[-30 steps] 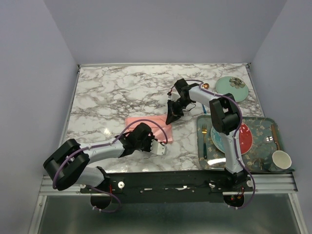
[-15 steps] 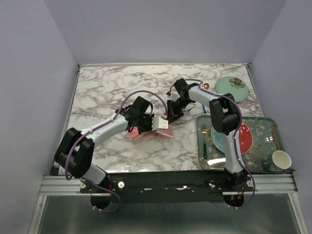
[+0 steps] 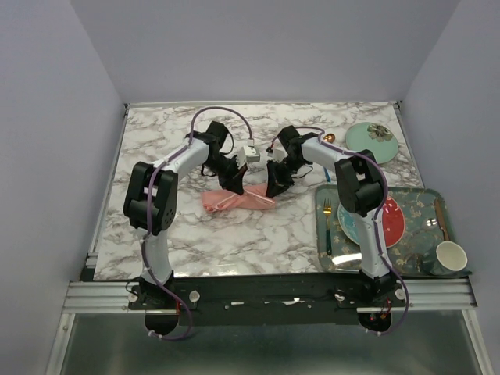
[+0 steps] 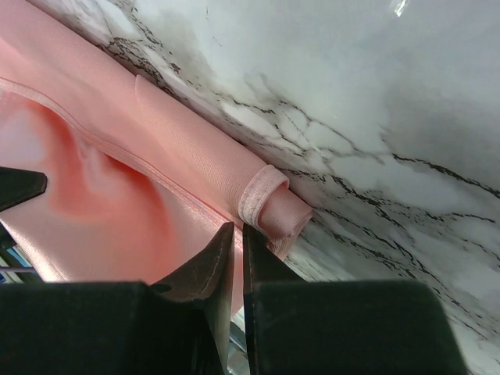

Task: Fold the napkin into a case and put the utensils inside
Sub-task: Pick up the 2/3-rectangle-folded napkin from the center of the board.

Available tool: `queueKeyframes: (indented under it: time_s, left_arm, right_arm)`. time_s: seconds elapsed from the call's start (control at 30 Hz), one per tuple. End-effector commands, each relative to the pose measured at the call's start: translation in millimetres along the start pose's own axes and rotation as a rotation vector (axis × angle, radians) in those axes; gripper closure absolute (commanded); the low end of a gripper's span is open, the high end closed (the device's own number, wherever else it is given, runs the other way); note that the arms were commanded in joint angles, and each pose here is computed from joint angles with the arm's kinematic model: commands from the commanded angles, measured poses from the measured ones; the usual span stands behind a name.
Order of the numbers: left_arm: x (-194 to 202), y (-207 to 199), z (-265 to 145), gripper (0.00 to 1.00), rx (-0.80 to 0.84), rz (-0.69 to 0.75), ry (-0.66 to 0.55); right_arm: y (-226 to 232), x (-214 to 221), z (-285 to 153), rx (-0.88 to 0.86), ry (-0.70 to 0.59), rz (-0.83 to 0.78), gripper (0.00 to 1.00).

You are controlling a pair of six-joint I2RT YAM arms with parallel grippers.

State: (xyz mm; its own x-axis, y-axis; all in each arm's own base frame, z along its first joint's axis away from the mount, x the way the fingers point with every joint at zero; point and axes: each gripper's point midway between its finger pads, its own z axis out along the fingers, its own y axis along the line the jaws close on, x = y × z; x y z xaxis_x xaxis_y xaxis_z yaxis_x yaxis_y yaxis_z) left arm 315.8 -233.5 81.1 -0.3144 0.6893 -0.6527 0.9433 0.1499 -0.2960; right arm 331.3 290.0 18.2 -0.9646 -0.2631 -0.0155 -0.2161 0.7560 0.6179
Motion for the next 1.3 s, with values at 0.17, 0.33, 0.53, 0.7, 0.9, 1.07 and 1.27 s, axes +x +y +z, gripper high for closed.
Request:
queueKeyframes:
  time_s: [0.17,0.33,0.53,0.7,0.9,1.07,1.27]
  left_arm:
    - [6,-1,14,1.00,0.172,-0.317,-0.086]
    - [15,10,18,0.98,0.192,-0.409,-0.099]
    - [10,-6,-8,0.51,0.083,-0.255,-0.120]
    - [16,-14,-23,0.38,-0.150,-0.095,-0.086]
    - [45,-37,-11,0.32,-0.462,0.294,0.057]
    - [63,-52,-2,0.33,-0.558,0.502,0.107]
    - [92,-62,10,0.42,-0.529,0.641,0.224]
  right_arm:
    - [-49,3,18,0.190,0.023,-0.042,0.82]
    - [-50,4,19,0.193,0.028,-0.045,0.82]
    - [-51,5,18,0.202,0.031,-0.036,0.82]
    - [-52,4,20,0.202,0.031,-0.023,0.82]
    - [-53,5,21,0.204,0.034,-0.016,0.82]
    - [-54,5,22,0.208,0.031,-0.016,0.82]
    - [-55,7,23,0.212,0.033,-0.015,0.82]
